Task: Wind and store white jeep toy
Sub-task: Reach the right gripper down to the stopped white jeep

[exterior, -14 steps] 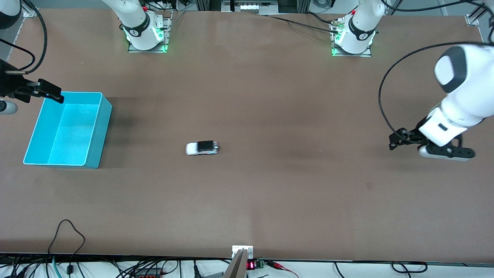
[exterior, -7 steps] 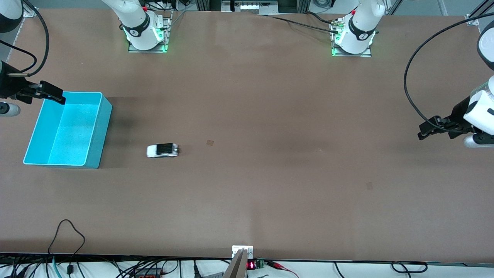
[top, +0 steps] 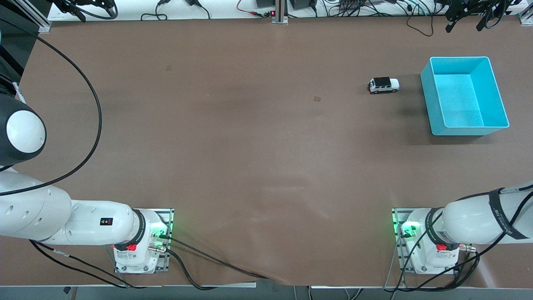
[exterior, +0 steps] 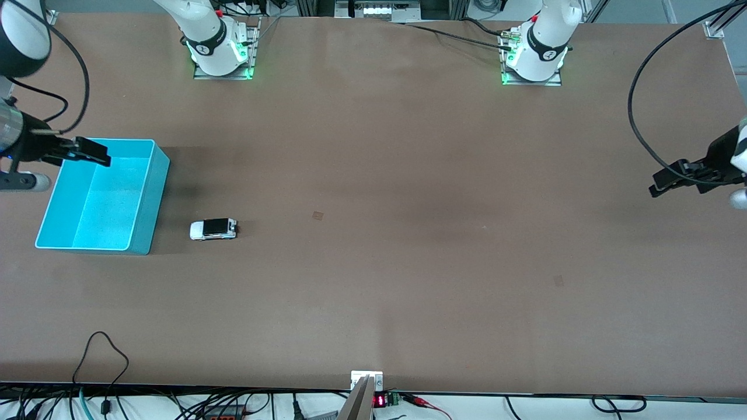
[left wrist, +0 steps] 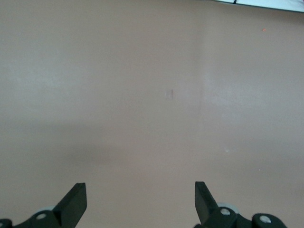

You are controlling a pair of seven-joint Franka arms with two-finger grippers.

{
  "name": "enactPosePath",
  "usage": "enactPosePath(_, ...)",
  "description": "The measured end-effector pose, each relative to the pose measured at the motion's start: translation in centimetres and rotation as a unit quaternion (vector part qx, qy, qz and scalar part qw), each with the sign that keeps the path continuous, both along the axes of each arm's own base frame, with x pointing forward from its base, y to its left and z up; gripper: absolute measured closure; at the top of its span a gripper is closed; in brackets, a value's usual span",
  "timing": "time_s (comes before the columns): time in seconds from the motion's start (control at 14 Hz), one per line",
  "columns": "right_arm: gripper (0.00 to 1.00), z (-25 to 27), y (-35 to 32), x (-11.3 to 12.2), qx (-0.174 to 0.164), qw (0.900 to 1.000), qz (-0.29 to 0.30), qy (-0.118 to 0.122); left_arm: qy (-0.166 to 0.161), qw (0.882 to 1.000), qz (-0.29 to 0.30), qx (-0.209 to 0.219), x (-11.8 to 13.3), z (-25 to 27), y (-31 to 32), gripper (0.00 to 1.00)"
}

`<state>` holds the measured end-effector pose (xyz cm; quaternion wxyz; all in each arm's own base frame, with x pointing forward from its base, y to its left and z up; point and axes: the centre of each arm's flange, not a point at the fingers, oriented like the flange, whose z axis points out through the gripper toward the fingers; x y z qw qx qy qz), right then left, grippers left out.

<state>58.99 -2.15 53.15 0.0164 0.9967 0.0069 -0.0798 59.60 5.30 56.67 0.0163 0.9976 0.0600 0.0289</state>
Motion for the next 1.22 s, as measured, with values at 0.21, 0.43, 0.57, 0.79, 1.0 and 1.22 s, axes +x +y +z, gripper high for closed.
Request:
enactPosePath(0.21, 0.0, -2.5, 1.6, 0.7, 0.008, 0.999, 0.041, 0.022, 0.003, 1.0, -0.003, 0.0, -0.1, 0.5, -0.3, 0.0)
enactPosePath(0.43, 0.0, -5.5, 3.6, 1.4, 0.012, 0.996, 0.08, 0.033, 0.004, 1.0, -0.022, -0.002, 0.1, 0.4, -2.8, 0.0)
enactPosePath(0.57, 0.0, -7.6, 4.3, 1.5, 0.02, 0.99, 0.134, 0.032, 0.008, 1.0, -0.022, -0.003, 0.0, 0.4, -3.9, 0.0)
enactPosePath(0.79, 0.0, -10.7, 3.7, 1.1, 0.037, 0.97, 0.24, 0.018, 0.011, 1.0, -0.029, -0.003, 0.0, 0.3, -3.7, 0.0)
enactPosePath(1.0, 0.0, -13.7, 3.9, 0.2, 0.052, 0.922, 0.382, -0.007, 0.004, 0.999, -0.04, -0.002, 0.0, 1.0, -3.8, 0.0)
enactPosePath(1.22, 0.0, -17.4, 5.0, -1.2, 0.066, 0.857, 0.511, -0.018, 0.019, 0.999, -0.043, -0.003, -0.3, 1.4, -3.8, 0.0)
